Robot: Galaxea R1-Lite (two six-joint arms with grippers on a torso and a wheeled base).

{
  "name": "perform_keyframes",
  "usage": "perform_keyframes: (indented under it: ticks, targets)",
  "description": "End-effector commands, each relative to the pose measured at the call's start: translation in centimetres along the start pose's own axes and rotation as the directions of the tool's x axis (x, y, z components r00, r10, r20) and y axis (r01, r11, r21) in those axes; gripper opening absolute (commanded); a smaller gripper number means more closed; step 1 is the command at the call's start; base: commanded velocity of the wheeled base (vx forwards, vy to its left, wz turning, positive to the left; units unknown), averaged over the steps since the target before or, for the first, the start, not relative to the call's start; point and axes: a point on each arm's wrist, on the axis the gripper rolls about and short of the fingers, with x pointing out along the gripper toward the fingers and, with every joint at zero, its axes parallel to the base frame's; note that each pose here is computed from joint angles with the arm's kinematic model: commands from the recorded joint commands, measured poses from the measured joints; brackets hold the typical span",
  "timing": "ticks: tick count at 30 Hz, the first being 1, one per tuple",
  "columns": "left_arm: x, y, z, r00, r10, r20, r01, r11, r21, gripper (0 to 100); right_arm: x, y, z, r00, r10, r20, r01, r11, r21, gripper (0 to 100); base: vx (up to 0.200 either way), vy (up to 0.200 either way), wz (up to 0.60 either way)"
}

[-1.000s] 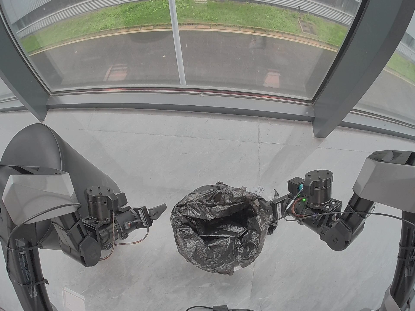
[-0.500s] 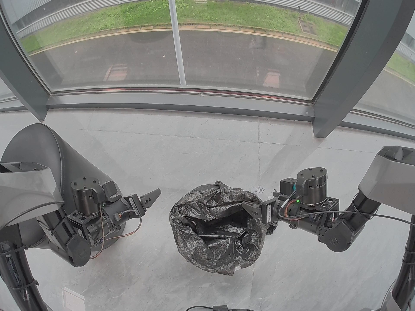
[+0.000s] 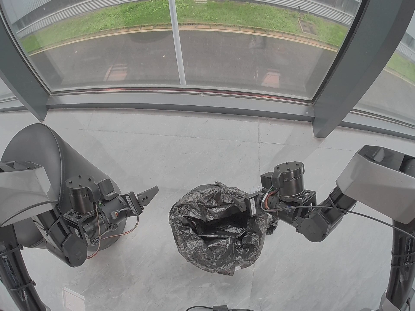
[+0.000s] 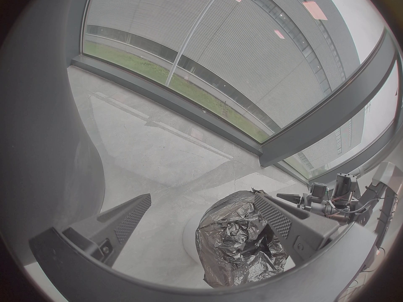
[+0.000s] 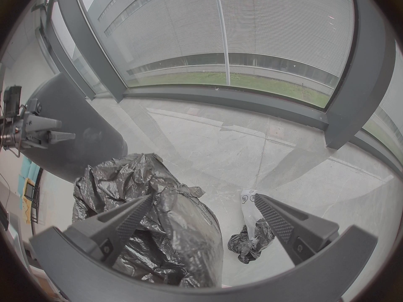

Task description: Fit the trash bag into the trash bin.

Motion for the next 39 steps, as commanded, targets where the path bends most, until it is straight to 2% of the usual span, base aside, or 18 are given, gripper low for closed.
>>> perform_keyframes:
  ticks: [1, 7, 16, 27, 39]
  targets:
    - [0.1, 0.1, -0.1, 1.0, 0.003, -0.005, -0.003, 1.0, -0.002, 100, 1.6, 0.7, -1.2, 1.0, 0.008, -0.027, -0.008, 1.0, -0.012, 100, 0.0, 0.0, 0.0]
    - [0.3, 0.3, -0.5, 1.0, 0.008, -0.018, -0.008, 1.0, -0.002, 100, 1.5, 1.0, -0.9, 1.0, 0.012, -0.018, -0.013, 1.0, -0.015, 100, 0.0, 0.0, 0.0]
    - [0.4, 0.4, -0.8, 1.0, 0.011, -0.028, -0.011, 1.0, -0.002, 100, 2.5, 1.0, -2.5, 0.998, 0.006, -0.056, -0.007, 1.0, -0.02, 100, 0.0, 0.0, 0.0]
    - [0.5, 0.4, -1.1, 0.999, 0.011, -0.037, -0.011, 1.0, -0.002, 100, 3.4, 0.6, -3.0, 0.998, -0.005, -0.061, 0.004, 1.0, -0.02, 100, 0.0, 0.0, 0.0]
    - [0.5, 0.3, -1.1, 0.999, 0.008, -0.038, -0.008, 1.0, -0.004, 100, 4.7, -0.5, -3.8, 0.996, -0.053, -0.073, 0.051, 0.998, -0.028, 100, 0.0, 0.0, 0.0]
